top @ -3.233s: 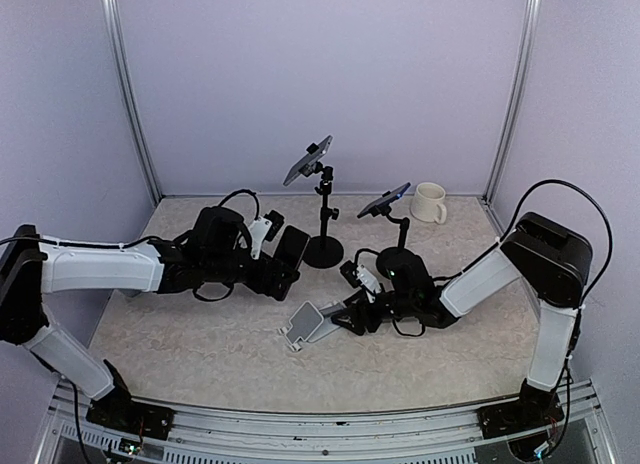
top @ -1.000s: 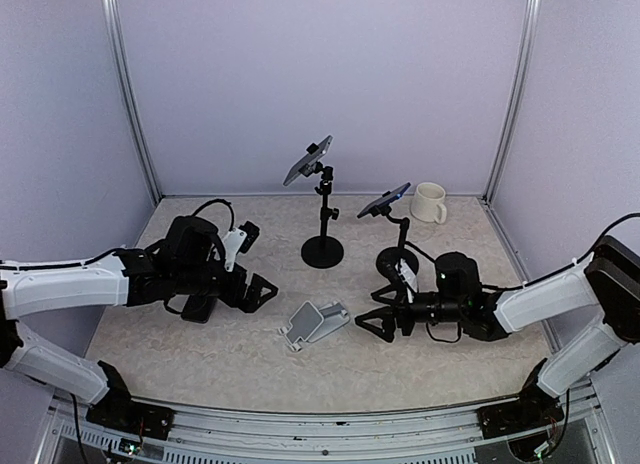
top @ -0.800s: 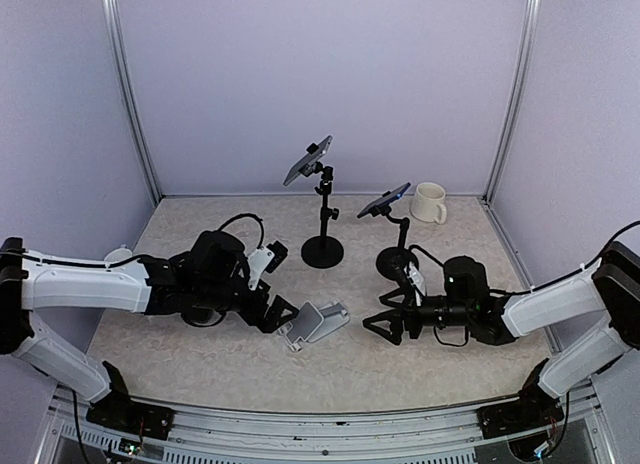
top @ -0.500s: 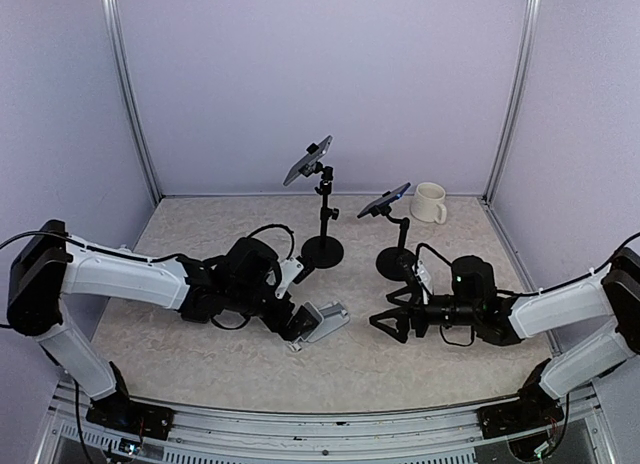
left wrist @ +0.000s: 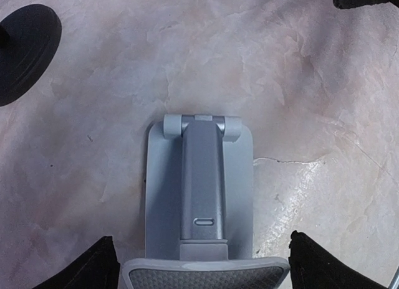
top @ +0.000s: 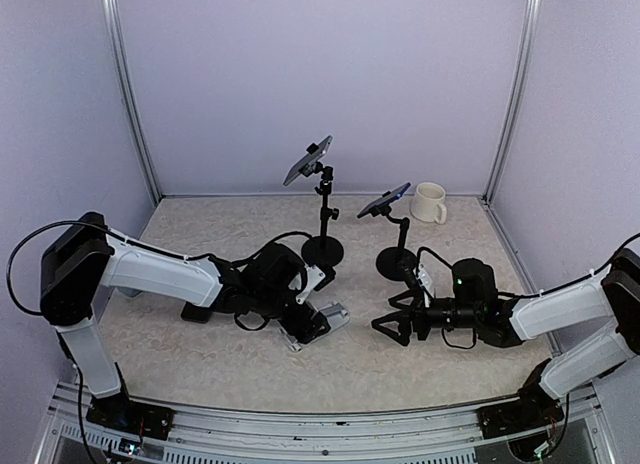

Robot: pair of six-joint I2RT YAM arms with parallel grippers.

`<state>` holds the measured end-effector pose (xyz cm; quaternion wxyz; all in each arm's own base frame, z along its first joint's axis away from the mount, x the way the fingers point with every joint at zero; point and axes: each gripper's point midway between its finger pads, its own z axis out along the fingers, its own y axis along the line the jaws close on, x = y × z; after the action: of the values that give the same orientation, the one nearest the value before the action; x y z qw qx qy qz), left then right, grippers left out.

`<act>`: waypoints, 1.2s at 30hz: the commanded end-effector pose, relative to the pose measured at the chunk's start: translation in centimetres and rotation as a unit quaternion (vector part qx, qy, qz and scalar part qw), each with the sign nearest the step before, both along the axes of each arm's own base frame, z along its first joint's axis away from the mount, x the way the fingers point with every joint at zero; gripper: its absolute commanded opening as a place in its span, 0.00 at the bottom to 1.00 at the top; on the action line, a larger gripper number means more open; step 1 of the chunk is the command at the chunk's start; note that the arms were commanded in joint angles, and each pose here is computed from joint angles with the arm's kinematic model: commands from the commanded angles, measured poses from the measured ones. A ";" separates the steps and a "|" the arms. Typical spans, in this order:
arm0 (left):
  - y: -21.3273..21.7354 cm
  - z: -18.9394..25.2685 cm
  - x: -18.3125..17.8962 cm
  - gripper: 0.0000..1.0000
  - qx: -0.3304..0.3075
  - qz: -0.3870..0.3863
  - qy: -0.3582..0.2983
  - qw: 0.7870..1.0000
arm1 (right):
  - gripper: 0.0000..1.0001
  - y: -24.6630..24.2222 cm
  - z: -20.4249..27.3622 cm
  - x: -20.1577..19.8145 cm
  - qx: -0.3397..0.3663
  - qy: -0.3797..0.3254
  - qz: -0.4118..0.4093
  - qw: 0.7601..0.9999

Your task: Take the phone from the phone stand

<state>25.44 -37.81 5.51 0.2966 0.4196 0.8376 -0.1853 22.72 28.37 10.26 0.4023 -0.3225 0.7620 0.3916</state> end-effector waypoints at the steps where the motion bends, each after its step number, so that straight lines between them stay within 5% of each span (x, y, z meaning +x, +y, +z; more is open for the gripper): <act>1: -0.3 -0.6 0.8 0.86 0.027 0.003 -0.014 1.000 | 1.00 -0.3 0.0 0.2 0.002 0.001 -0.005 1.000; 9: 0.3 0.3 1.7 0.58 0.031 0.033 -0.032 0.998 | 1.00 -0.3 -0.1 0.4 -0.006 -0.003 -0.004 1.000; 15: 2.3 3.1 2.1 0.48 0.001 0.066 -0.041 0.997 | 1.00 -0.2 0.0 0.6 -0.001 -0.004 -0.004 1.000; 25: 14.8 8.1 8.2 0.44 -0.061 0.247 -0.045 0.966 | 1.00 0.0 -0.2 0.7 0.004 0.001 0.004 1.000; 36: 24.9 9.3 17.3 0.44 -0.033 0.401 -0.063 0.913 | 1.00 0.3 0.2 0.6 0.013 -0.003 0.013 1.000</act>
<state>39.89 -14.18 14.20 0.4025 0.0771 0.9094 -0.0707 22.73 28.42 9.50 0.3912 -0.3262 0.7628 0.3984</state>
